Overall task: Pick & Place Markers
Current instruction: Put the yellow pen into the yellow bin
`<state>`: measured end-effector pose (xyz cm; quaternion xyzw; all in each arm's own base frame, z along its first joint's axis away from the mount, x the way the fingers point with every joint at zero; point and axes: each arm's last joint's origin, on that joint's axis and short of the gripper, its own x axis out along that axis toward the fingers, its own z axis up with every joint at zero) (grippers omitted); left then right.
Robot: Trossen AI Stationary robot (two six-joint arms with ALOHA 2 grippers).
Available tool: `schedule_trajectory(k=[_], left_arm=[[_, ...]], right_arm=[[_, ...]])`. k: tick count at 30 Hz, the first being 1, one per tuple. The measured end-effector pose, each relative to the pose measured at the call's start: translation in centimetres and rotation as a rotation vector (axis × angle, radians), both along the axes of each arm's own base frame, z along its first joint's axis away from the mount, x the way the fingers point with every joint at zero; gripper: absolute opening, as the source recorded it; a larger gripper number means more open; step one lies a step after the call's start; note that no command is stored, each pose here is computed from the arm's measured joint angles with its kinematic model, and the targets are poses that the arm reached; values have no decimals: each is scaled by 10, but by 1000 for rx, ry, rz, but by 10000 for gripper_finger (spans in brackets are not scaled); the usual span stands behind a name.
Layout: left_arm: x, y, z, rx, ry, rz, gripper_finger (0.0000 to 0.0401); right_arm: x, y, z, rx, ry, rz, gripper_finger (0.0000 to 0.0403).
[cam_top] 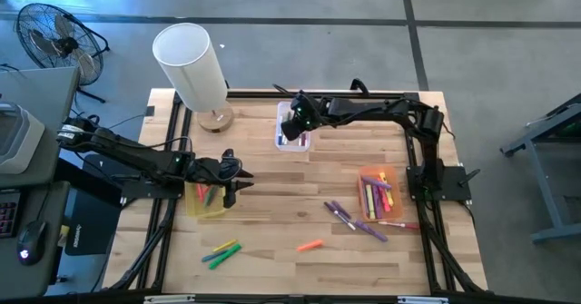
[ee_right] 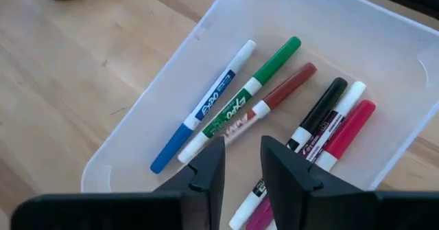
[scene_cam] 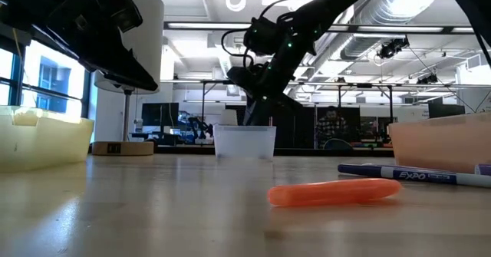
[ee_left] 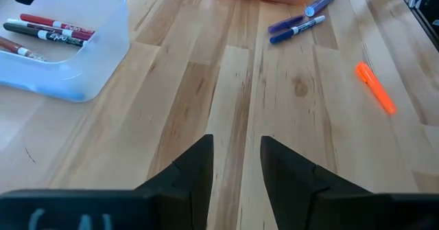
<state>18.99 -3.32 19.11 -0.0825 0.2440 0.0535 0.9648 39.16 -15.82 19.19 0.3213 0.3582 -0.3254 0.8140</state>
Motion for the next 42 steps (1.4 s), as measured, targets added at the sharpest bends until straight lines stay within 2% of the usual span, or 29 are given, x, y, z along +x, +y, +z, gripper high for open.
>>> schedule_trajectory(k=[3, 7, 11, 14, 20, 25, 29, 32, 36, 42], left_arm=[[0, 0, 0, 0, 0, 0, 120], [0, 0, 0, -5, 0, -4, 120], [0, 0, 0, -10, 1, -3, 120], [1, 0, -1, -3, 4, 8, 120], [3, -1, -5, 0, 25, 4, 120], [5, -1, -2, 19, 20, -9, 120], [8, -5, 9, 20, 26, -29, 120], [9, -16, 20, 41, 82, -36, 120], [15, -36, 27, 72, 209, 53, 120], [26, -73, 38, -33, 394, 80, 120]], right_arm=[[0, 0, 1, -20, 11, 34, 81], [-5, 6, 19, -69, 2, 110, 60], [-11, 23, 44, -65, -40, 271, 14], [-25, 41, 59, -105, -113, 328, 7], [-74, 103, 56, -146, -196, 310, 2], [-107, 165, 59, -293, -287, 307, 1], [-123, 203, 54, -382, -392, 280, 2], [-130, 221, 47, -412, -434, 289, 1], [-138, 230, 36, -426, -417, 291, 1], [-142, 233, 30, -436, -396, 301, 1]])
